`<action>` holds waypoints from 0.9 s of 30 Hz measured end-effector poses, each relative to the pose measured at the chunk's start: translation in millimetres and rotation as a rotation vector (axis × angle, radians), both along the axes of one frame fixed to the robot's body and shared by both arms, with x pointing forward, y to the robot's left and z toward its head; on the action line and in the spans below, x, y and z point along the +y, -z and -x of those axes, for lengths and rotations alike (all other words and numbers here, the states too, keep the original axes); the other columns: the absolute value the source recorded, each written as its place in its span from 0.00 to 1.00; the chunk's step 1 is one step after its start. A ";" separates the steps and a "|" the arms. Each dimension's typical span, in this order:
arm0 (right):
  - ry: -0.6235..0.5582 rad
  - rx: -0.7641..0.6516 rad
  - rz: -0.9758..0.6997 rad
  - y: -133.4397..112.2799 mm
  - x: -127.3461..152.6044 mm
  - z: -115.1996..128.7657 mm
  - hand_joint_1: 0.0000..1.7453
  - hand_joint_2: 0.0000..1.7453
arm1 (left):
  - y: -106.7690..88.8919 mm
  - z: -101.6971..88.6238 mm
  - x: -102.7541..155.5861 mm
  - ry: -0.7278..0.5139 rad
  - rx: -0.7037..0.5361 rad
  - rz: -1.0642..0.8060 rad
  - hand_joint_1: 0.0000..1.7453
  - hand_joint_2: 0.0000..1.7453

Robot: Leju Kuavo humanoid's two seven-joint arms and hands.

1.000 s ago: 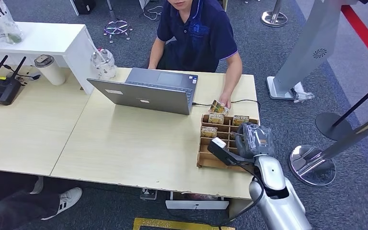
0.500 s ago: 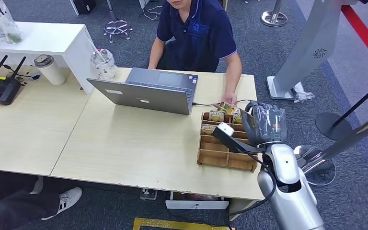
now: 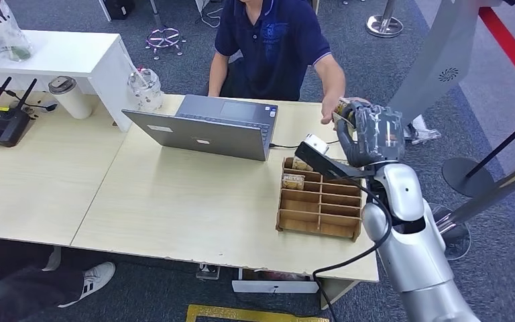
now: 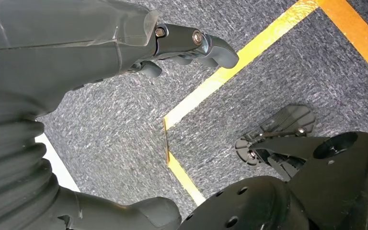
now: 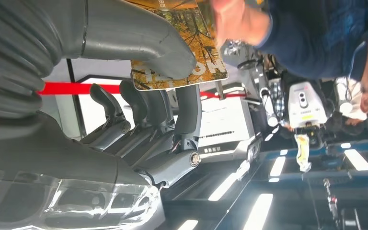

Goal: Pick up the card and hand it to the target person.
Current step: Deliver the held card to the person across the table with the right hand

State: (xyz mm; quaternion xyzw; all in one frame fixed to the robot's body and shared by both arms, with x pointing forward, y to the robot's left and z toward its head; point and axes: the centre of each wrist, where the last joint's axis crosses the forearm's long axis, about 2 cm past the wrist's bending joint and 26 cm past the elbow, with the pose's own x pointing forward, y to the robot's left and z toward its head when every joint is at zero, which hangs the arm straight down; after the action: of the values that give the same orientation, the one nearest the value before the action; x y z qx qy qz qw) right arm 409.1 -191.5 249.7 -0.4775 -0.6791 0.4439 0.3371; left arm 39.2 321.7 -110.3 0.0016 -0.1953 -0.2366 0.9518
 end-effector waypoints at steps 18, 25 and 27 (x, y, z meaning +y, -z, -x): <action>-0.132 0.146 -0.204 3.5 27.6 -4.2 0.00 1.00 | 0.4 3.4 -0.5 -0.025 0.018 0.036 0.00 1.00; -0.320 0.326 -0.569 31.6 21.2 36.0 0.00 1.00 | 1.3 17.0 1.8 -0.074 0.066 0.095 0.00 1.00; -0.345 0.364 -0.665 43.4 16.0 49.8 0.00 1.00 | 1.5 21.0 2.8 -0.088 0.078 0.105 0.00 1.00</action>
State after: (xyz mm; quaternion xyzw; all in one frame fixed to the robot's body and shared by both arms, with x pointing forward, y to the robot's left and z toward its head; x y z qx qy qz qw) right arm 359.3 -175.5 206.2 -0.1358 -0.7848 0.3275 0.5083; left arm 18.3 324.4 -111.8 -0.0490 -0.1697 -0.1839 0.9669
